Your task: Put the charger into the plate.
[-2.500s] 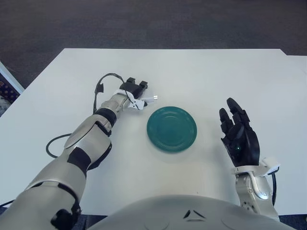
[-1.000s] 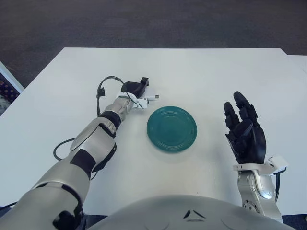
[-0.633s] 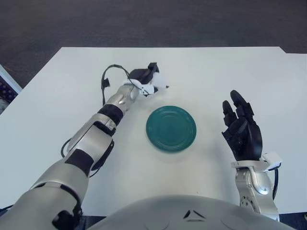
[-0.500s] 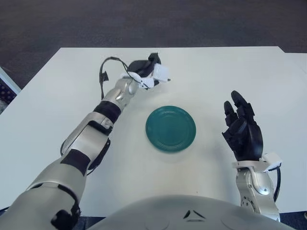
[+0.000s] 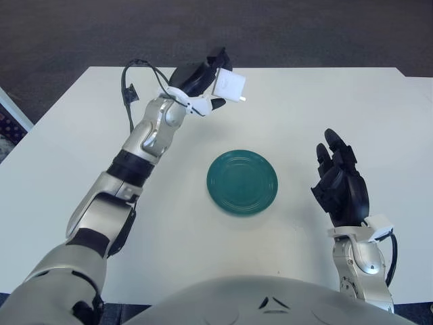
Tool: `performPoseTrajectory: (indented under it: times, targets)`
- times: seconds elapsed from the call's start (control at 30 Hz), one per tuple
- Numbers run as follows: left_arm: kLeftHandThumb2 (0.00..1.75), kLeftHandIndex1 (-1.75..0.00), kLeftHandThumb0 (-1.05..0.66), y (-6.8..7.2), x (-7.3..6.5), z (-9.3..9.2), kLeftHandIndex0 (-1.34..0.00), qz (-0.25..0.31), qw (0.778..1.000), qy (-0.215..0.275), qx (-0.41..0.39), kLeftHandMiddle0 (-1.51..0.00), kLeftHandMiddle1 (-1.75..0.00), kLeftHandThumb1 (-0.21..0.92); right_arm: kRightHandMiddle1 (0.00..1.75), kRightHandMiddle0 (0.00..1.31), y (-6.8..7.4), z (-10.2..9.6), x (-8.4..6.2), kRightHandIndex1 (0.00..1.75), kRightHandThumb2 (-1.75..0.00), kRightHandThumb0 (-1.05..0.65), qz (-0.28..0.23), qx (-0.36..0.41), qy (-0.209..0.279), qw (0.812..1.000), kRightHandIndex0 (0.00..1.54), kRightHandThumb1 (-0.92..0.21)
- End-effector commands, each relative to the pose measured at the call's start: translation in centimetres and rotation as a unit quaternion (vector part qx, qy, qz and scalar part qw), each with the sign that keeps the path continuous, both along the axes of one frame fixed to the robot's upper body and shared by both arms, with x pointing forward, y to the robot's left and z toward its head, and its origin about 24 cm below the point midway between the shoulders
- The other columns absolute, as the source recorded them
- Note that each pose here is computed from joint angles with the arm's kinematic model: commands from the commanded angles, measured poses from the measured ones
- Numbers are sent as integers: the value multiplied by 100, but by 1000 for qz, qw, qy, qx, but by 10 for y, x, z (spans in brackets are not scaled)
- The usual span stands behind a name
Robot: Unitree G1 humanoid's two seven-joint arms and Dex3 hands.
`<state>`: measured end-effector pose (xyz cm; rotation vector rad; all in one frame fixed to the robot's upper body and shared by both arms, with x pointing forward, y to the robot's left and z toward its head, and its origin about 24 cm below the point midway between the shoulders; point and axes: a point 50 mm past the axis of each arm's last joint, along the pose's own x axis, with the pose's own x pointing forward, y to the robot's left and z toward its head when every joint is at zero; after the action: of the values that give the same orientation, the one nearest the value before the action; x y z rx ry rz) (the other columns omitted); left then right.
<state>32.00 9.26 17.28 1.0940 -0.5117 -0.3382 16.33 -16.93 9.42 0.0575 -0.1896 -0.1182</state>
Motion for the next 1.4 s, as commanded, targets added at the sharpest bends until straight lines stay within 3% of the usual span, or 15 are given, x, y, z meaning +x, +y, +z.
performPoseTrajectory:
  times: [0.0, 0.93, 0.97, 1.0, 1.03, 1.07, 1.13, 1.37]
  targets:
    - [126, -175, -46, 3, -14, -1, -58, 4, 1000, 11, 7, -112, -175, 36, 26, 0, 1, 0, 3, 0, -101, -98, 2, 4, -1, 1000, 9, -92]
    - [127, -175, -46, 6, -15, 1, -58, 11, 1000, 19, 9, -113, -175, 35, 26, 0, 3, 0, 5, 0, -101, -98, 2, 4, -1, 1000, 9, -92]
    - [127, -175, -46, -18, -31, -34, -58, -63, 991, 53, 107, -113, -175, 35, 26, 0, 3, 0, 4, 0, -101, -98, 1, 1, 2, 1000, 9, -92]
    - [126, -175, -46, -34, -47, -62, -58, -122, 973, 80, 178, -111, -175, 35, 24, 0, 3, 0, 4, 0, -102, -100, 0, -2, 5, 1000, 8, -92]
    - [126, -175, -46, -40, -63, -76, -58, -162, 957, 98, 221, -110, -175, 36, 22, 0, 3, 0, 3, 0, -103, -100, -3, -3, 6, 1000, 8, -92]
    - [126, -175, -46, -42, -72, -83, -58, -182, 947, 106, 242, -109, -175, 36, 21, 0, 4, 0, 3, 0, -104, -101, -4, -2, 7, 1000, 8, -92]
    - [126, -175, -46, -41, -76, -77, -58, -182, 948, 108, 239, -110, -175, 36, 20, 0, 5, 0, 3, 0, -104, -102, -8, 1, 5, 1000, 7, -92]
    - [128, -175, -47, -41, -78, -82, -59, -174, 947, 135, 232, -111, -175, 34, 19, 0, 7, 1, 4, 0, -103, -101, -12, 4, 2, 1000, 7, -92]
